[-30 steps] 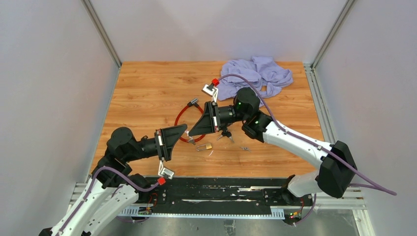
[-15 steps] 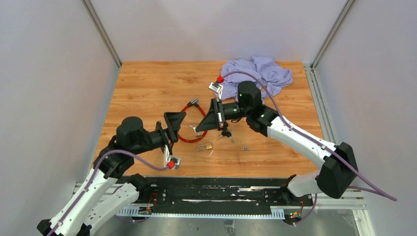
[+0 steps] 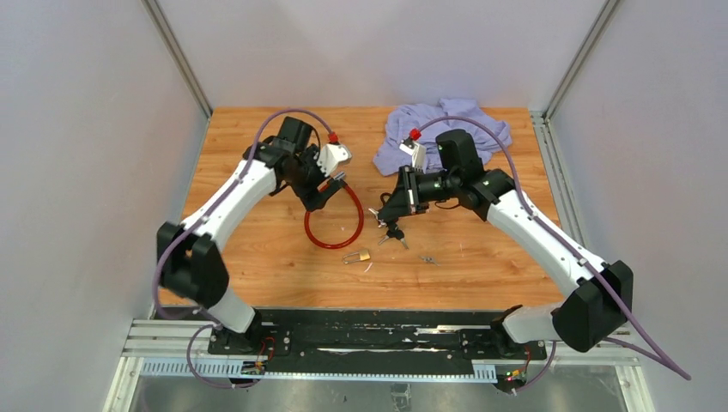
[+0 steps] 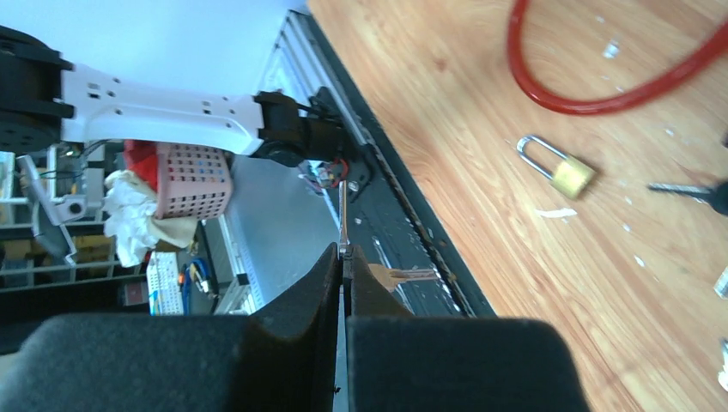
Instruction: Unlock with the key
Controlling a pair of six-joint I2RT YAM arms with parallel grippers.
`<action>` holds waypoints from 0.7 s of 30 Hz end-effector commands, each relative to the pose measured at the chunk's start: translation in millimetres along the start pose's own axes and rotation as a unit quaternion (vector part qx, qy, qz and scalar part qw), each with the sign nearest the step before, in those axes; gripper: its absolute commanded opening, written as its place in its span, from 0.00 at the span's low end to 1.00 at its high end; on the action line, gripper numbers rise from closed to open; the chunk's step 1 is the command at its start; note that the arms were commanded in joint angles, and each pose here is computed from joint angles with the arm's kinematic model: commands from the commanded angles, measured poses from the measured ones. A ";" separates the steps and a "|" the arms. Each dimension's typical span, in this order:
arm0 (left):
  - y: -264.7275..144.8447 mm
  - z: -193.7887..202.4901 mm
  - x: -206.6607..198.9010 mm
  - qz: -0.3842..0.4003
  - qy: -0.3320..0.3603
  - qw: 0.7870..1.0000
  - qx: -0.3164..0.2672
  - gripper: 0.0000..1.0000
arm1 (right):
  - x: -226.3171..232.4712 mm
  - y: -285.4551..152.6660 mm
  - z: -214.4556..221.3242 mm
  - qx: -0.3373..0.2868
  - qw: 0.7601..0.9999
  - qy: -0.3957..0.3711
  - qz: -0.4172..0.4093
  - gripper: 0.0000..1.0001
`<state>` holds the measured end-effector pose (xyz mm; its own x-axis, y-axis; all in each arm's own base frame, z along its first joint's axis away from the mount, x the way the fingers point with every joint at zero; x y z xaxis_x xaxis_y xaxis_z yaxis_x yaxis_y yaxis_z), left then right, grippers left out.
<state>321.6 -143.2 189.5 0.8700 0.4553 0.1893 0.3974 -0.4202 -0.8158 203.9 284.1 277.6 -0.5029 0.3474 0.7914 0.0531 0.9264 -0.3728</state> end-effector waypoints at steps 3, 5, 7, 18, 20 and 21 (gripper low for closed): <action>47.4 -21.0 50.5 -0.057 -0.148 0.987 -0.019 0.88 | -14.7 -26.6 7.4 -0.009 0.997 -0.013 0.076 0.01; 68.0 -21.2 61.1 -0.065 -0.160 0.985 -0.016 0.86 | -16.6 -28.4 7.8 -0.014 0.996 -0.013 0.086 0.00; 86.9 -18.2 74.1 -0.081 -0.172 0.982 -0.009 0.83 | -18.9 -29.4 8.8 -0.017 0.995 -0.012 0.093 0.01; 146.2 6.1 90.8 -0.058 -0.200 0.978 0.019 0.72 | -16.4 -35.5 6.1 -0.032 0.994 -0.023 0.106 0.01; 152.3 11.4 89.9 -0.048 -0.211 0.976 0.026 0.70 | -15.6 -36.4 5.8 -0.034 0.993 -0.024 0.107 0.00; 154.6 13.3 89.3 -0.046 -0.213 0.975 0.029 0.69 | -15.5 -36.3 5.9 -0.035 0.993 -0.024 0.106 0.01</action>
<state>442.7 -156.7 68.8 0.6478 0.7600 0.0516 0.4211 -0.3008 -0.8557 204.1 250.2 263.6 -0.4935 0.5272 0.6917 0.1844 0.8407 -0.5092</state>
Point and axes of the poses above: each gripper's point midway between its finger pads, its own y axis out along the fingers, its own x axis along the line the jaws close on, z = x × y, the point moved 2 cm from there along -y, back along the fingers, and after that the axes turned 2 degrees about y, right-handed, at the moved point
